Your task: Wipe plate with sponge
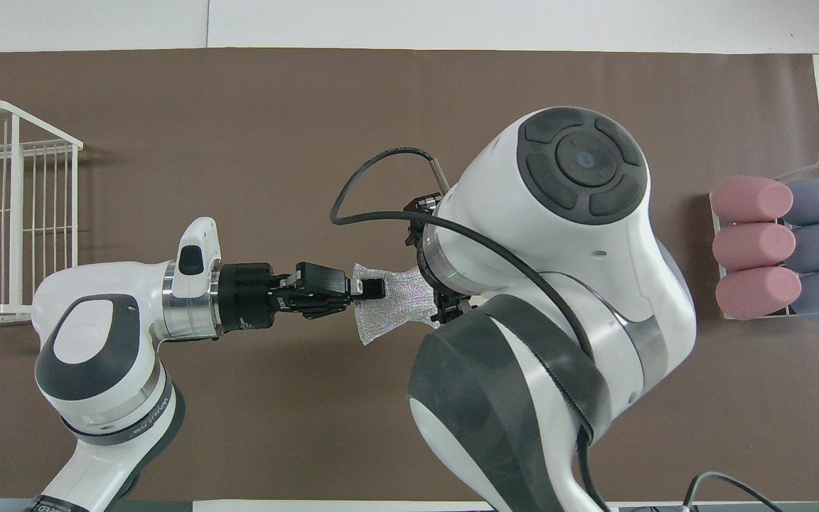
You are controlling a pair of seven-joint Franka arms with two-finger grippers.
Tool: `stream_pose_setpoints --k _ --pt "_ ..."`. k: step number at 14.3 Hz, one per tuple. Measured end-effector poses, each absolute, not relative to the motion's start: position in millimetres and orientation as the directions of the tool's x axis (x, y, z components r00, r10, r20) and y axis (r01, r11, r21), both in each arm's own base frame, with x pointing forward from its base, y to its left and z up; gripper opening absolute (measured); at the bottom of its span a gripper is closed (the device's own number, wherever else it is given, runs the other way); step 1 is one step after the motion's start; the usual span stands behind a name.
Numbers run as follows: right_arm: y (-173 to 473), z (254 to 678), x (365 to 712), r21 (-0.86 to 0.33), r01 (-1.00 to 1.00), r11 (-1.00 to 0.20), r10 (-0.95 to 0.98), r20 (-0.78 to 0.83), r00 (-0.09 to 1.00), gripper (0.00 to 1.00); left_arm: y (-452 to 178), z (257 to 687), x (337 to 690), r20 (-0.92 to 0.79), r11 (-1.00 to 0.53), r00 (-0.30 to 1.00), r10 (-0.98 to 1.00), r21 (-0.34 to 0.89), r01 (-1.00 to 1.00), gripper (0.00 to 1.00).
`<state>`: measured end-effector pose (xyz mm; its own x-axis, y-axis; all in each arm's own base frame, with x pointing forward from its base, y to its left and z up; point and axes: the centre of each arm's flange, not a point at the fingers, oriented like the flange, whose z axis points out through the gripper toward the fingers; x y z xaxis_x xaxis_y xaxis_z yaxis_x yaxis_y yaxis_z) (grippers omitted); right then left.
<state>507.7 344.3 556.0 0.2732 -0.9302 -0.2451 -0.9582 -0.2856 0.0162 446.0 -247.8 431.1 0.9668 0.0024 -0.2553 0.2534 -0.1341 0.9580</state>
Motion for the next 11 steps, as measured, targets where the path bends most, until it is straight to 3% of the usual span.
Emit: stream_pose_setpoints --k 7,8,11 --pt "345.7 542.6 494.5 0.023 -0.960 -0.277 -0.924 -0.281 0.260 1.00 -247.8 430.9 445.9 -0.254 -0.134 0.967 0.002 0.958 0.252 0.05" --pt "347.0 542.9 492.8 0.023 -0.960 -0.280 -0.923 -0.282 0.263 0.93 -247.8 430.8 445.9 -0.254 -0.134 0.967 0.002 0.958 0.252 0.05" --pt "347.8 543.5 491.6 0.015 -0.960 -0.281 -0.922 -0.284 0.265 0.52 -247.8 430.8 445.9 -0.254 -0.134 0.967 0.002 0.958 0.252 0.05"
